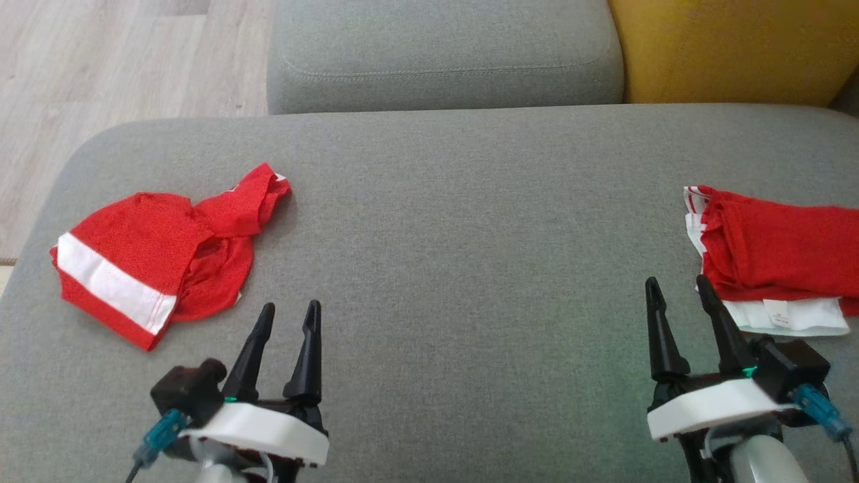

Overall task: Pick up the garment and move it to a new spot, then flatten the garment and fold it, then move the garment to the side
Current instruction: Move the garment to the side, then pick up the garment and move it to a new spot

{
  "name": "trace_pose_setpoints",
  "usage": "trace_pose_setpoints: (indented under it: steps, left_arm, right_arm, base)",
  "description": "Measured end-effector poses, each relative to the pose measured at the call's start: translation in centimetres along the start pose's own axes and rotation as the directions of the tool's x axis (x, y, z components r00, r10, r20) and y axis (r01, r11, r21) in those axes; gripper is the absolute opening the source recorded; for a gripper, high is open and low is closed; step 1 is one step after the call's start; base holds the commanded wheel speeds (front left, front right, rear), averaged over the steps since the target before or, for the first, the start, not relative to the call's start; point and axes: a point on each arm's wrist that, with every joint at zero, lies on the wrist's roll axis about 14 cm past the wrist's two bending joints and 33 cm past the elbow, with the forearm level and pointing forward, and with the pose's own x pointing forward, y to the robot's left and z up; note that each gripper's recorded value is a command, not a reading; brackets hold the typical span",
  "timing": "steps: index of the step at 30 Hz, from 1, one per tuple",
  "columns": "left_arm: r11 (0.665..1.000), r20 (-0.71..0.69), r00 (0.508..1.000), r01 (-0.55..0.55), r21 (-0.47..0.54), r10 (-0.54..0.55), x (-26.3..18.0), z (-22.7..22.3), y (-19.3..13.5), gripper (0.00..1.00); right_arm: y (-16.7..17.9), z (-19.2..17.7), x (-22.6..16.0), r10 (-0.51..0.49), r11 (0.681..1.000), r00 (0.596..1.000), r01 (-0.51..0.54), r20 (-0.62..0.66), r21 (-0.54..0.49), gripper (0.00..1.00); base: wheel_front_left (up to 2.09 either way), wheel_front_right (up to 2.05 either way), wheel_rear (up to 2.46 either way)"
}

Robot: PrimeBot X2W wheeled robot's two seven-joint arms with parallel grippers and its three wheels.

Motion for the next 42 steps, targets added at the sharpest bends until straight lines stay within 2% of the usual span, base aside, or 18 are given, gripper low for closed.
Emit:
trace_pose_setpoints:
  steps: [12,23,28,35,42]
  left_arm:
    - [1.0,0.007,1.0,-0.008,0.0,0.008,0.0,0.2,0.3,1.0]
    - [0.992,0.077,0.989,-0.127,0.006,0.126,-2.0,2.4,3.7,1.0]
    - [0.975,0.144,0.966,-0.221,0.022,0.215,-4.0,4.4,6.2,1.0]
    - [0.934,0.209,0.915,-0.357,0.025,0.344,-7.6,6.2,9.8,1.0]
    - [0.903,0.233,0.879,-0.43,0.011,0.416,-10.1,6.7,11.4,1.0]
  right_arm:
    - [0.2,-0.4,0.1,0.006,1.0,1.0,-0.006,-0.008,0.013,1.0]
    - [4.3,-1.7,1.3,0.132,0.991,0.99,-0.131,-0.046,0.034,1.0]
    - [8.3,-2.8,1.7,0.25,0.968,0.965,-0.247,-0.075,0.05,1.0]
    - [13.0,-3.5,2.3,0.385,0.922,0.918,-0.379,-0.096,0.075,1.0]
    - [15.9,-4.3,2.1,0.463,0.886,0.878,-0.456,-0.118,0.087,1.0]
  base:
    - [0.0,0.0,0.0]
    - [0.0,0.0,0.0]
    - [0.0,0.0,0.0]
    - [0.0,0.0,0.0]
    - [0.0,0.0,0.0]
